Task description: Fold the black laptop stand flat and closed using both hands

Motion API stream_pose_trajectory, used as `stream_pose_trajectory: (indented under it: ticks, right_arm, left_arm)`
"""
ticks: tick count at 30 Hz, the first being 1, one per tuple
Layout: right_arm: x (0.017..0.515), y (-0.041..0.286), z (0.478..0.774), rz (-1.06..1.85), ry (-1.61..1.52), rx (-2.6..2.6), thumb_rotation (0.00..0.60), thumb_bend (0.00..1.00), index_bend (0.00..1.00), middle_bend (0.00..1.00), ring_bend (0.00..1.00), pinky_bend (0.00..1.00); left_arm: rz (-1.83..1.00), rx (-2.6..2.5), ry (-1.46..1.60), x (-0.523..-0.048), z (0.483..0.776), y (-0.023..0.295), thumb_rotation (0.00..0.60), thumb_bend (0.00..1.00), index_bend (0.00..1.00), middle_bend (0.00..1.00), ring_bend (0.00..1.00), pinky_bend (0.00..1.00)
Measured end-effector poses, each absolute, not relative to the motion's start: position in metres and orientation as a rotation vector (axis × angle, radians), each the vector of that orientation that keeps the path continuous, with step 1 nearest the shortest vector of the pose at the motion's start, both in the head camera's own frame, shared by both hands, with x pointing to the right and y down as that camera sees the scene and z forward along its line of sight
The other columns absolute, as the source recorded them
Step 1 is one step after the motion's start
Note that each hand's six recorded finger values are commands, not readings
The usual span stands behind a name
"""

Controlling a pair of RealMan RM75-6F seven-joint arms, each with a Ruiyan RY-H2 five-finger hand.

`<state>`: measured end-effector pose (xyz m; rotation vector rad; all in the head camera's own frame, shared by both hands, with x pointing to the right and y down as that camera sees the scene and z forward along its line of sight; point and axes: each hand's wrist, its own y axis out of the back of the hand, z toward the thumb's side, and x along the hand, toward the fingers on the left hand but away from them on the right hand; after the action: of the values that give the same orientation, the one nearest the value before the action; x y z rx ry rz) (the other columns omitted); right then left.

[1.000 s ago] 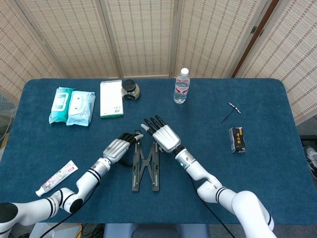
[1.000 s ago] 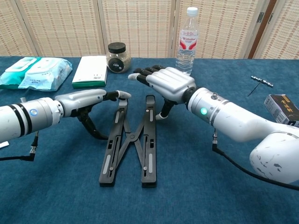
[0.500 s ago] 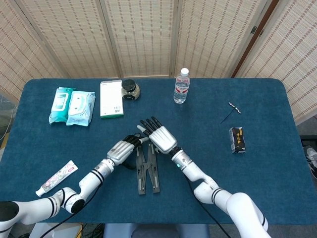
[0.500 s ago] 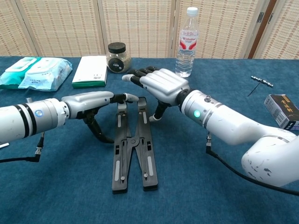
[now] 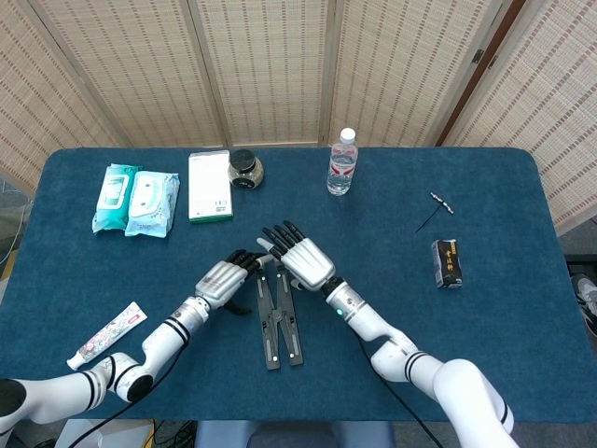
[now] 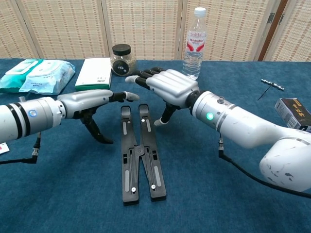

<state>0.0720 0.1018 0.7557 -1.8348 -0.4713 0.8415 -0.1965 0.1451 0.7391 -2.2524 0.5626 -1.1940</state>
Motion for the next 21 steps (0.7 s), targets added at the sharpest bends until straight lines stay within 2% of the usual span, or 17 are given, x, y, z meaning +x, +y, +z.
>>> stream_pose_trajectory:
  ticks: [5,11,16,21]
  right_arm:
    - [0.083,0.101,0.743,0.805,-0.445,-1.859,0.6,0.0,0.0,0.0,0.0,0.0]
    - [0.093,0.106,0.712,0.742,-0.373,-1.933,0.6,0.0,0.0,0.0,0.0,0.0]
    - [0.097,0.114,0.683,0.711,-0.218,-1.99,0.6,0.0,0.0,0.0,0.0,0.0]
    - [0.09,0.126,0.674,0.686,0.016,-1.975,0.6,0.0,0.0,0.0,0.0,0.0]
  left_arm:
    - [-1.237,-2.205,0.626,-0.223,0.729,0.137,0.6,0.15,0.0,0.08,0.09,0.0]
    - [-1.312,-2.133,0.727,-0.262,0.715,0.131,0.6,0.15,0.0,0.08,0.08,0.0]
    - [-1.366,-2.068,0.81,-0.293,0.702,0.128,0.6,0.15,0.0,0.08,0.09,0.0]
    - [-1.411,-2.008,0.873,-0.318,0.689,0.129,0.6,0.15,0.0,0.08,0.08,0.0]
